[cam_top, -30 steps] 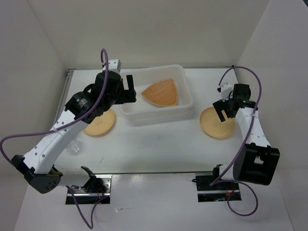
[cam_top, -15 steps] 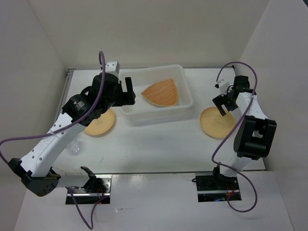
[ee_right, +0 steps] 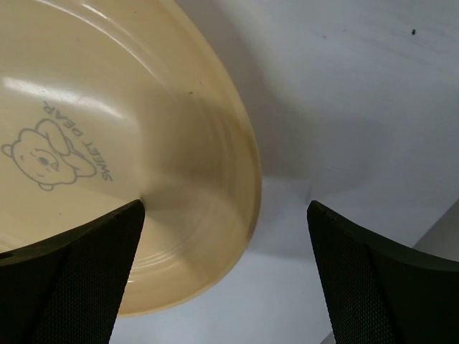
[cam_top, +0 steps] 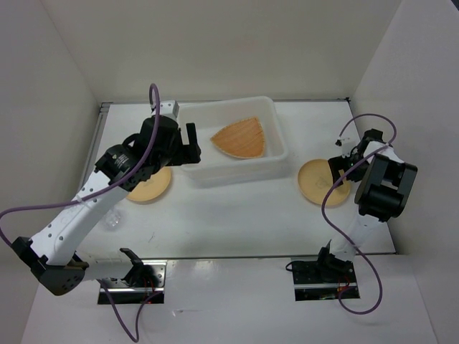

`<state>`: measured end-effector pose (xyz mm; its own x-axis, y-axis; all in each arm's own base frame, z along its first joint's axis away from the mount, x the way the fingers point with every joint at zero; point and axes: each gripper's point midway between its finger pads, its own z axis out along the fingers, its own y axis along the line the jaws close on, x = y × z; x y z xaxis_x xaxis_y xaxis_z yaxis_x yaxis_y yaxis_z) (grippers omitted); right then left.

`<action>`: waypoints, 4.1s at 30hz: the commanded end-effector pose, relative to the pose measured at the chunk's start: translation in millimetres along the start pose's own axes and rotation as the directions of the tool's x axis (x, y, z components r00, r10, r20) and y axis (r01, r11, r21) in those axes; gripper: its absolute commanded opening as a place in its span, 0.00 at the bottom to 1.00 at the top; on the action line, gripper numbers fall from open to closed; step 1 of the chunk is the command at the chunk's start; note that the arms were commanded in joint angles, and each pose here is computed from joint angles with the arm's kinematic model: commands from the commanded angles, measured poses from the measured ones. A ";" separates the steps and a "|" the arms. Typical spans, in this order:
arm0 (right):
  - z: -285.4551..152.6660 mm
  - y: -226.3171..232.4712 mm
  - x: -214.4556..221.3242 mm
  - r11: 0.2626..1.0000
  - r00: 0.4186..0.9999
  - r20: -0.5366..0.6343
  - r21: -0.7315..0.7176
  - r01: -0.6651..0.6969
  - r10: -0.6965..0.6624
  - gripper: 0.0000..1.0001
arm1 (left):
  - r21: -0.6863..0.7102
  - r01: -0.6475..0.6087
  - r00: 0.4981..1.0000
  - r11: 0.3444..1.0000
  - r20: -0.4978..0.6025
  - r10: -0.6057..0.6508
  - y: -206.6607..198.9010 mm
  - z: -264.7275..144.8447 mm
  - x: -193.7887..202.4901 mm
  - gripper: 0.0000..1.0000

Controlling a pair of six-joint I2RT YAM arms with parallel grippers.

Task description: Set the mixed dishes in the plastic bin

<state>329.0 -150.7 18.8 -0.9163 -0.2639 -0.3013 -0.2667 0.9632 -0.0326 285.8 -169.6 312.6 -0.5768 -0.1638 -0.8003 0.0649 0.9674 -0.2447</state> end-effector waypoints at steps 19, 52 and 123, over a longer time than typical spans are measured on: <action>13.4 32.7 14.6 0.937 0.982 -0.100 -0.300 -0.182 0.159 0.00 | 0.002 0.111 0.993 0.994 -0.028 -0.111 1.5 -2.0 14.6 0.99; -205.9 239.8 -313.2 0.874 0.749 0.588 -0.138 0.466 -0.306 0.00 | -0.033 0.260 0.965 0.965 0.039 -0.258 47.3 -57.9 30.5 0.99; -164.6 150.7 -38.2 0.990 0.933 0.358 -0.139 0.003 0.047 0.87 | -0.427 0.269 0.829 0.863 -0.353 -0.433 222.1 151.1 116.6 0.99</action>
<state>255.2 8.8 173.6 -0.8202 -0.2157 -0.5299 -0.3474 0.9237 0.1618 342.0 -11.8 74.8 -0.8000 -0.5018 -0.3290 -0.4652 0.8650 -0.1881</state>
